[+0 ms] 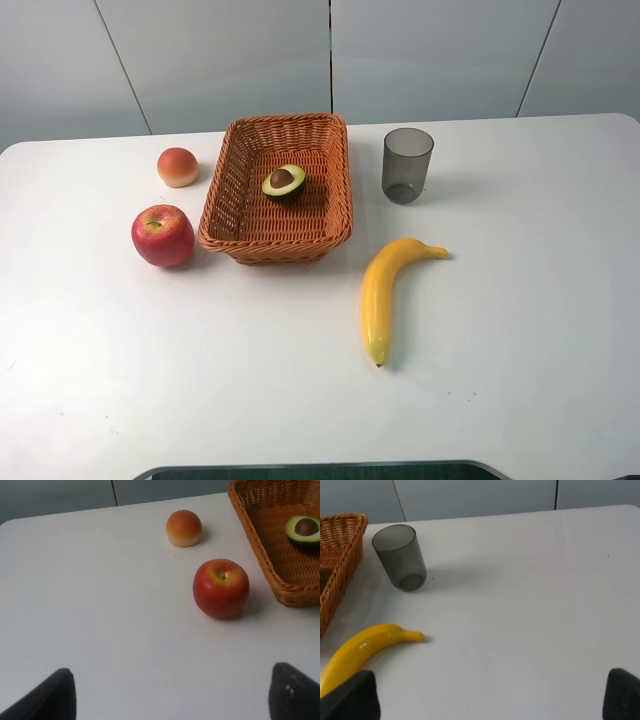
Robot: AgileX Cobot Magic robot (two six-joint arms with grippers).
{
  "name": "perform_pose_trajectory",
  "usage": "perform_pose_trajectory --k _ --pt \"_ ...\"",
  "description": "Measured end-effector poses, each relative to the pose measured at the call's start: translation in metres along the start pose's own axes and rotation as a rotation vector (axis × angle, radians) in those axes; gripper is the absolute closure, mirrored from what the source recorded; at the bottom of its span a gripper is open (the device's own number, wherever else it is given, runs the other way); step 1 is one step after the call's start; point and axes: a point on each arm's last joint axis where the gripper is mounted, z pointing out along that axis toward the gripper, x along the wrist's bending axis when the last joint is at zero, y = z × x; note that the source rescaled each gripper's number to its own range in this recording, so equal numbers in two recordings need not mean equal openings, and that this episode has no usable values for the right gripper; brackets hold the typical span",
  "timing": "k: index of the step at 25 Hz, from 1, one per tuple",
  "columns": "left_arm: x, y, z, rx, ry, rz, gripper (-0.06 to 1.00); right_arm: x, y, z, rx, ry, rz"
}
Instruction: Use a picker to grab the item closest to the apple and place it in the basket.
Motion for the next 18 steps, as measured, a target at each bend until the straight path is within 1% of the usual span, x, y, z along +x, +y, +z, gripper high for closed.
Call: perform_pose_trajectory --k 6,18 --pt "-0.0019 -0.0001 0.0000 0.001 -0.021 -0.015 -0.01 0.0000 0.0000 0.0000 0.000 0.000 0.000" --pt "-0.0021 -0.0001 0.0000 0.001 -0.023 -0.018 -0.01 0.0000 0.0000 0.0000 0.000 0.000 0.000"
